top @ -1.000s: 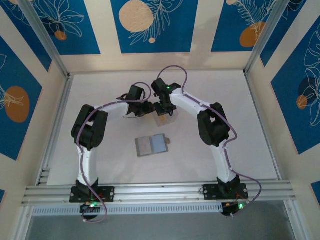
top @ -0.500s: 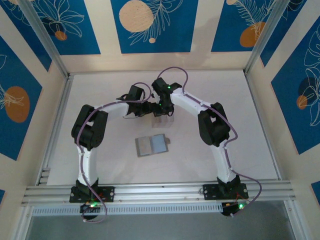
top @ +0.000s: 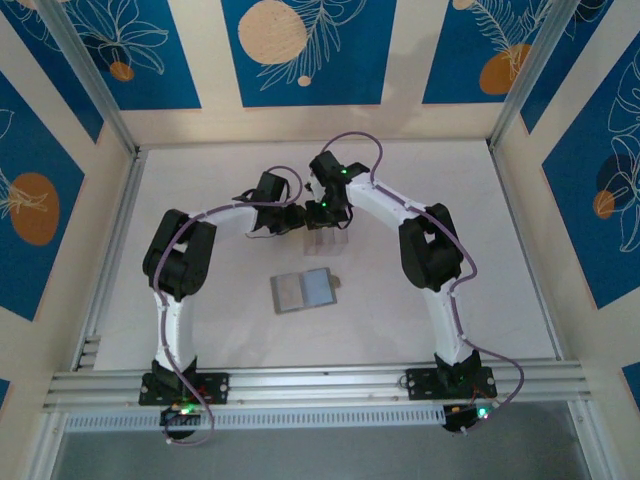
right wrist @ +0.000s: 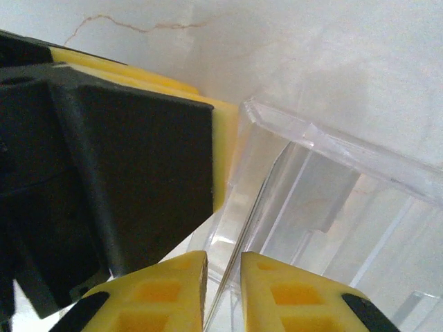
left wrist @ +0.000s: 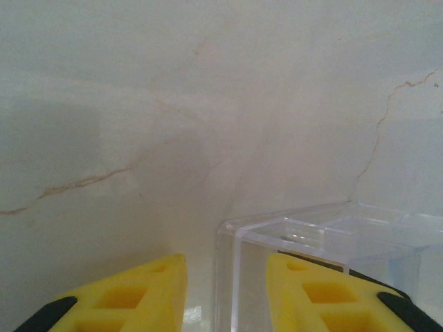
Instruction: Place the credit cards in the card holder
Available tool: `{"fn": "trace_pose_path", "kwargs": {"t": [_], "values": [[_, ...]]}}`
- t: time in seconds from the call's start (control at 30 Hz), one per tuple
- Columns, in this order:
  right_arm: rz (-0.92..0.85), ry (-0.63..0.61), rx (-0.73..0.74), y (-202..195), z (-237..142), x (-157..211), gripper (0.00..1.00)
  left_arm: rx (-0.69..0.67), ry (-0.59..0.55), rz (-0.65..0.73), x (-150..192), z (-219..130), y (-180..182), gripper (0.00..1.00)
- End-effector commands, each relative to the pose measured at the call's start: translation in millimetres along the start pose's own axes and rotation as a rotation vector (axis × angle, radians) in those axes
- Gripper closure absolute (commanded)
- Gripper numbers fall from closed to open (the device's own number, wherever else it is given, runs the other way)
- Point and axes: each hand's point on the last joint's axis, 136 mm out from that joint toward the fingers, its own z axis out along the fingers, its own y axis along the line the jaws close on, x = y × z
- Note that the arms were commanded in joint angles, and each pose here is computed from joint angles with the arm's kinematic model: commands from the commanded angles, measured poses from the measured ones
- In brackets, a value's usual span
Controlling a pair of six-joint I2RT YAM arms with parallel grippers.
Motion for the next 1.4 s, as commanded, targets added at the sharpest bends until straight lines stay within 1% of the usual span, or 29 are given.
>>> {"fn": "trace_pose_path", "kwargs": {"t": [0.0, 0.23, 0.37, 0.53, 0.97, 1.2, 1.37], "values": [[0.013, -0.003, -0.053, 8.3, -7.7, -2.8, 0.78, 0.004, 0.023, 0.002, 7.9, 5.6, 2.9, 0.65], [0.029, 0.018, -0.110, 12.8, -2.8, -0.9, 0.76, 0.001, 0.021, 0.001, 8.1, 4.8, 3.5, 0.65], [0.042, 0.012, -0.052, 0.7, 0.2, -1.1, 0.76, -0.008, 0.020, 0.000, 9.3, 3.9, 6.1, 0.65], [0.035, 0.008, -0.007, -3.8, 1.5, -0.9, 0.76, -0.009, 0.019, -0.005, 9.3, 4.9, 6.6, 0.66], [0.025, 0.013, -0.061, 10.7, 4.5, -0.8, 0.74, -0.010, 0.024, -0.007, 11.8, 7.1, 8.0, 0.66], [0.019, 0.027, -0.020, 6.0, 11.8, 2.0, 0.74, -0.010, 0.022, -0.004, 11.6, 5.6, 7.7, 0.66], [0.020, 0.026, -0.003, 3.6, 10.8, 2.8, 0.77, -0.014, 0.022, -0.004, 12.3, 5.7, 8.9, 0.66]]}}
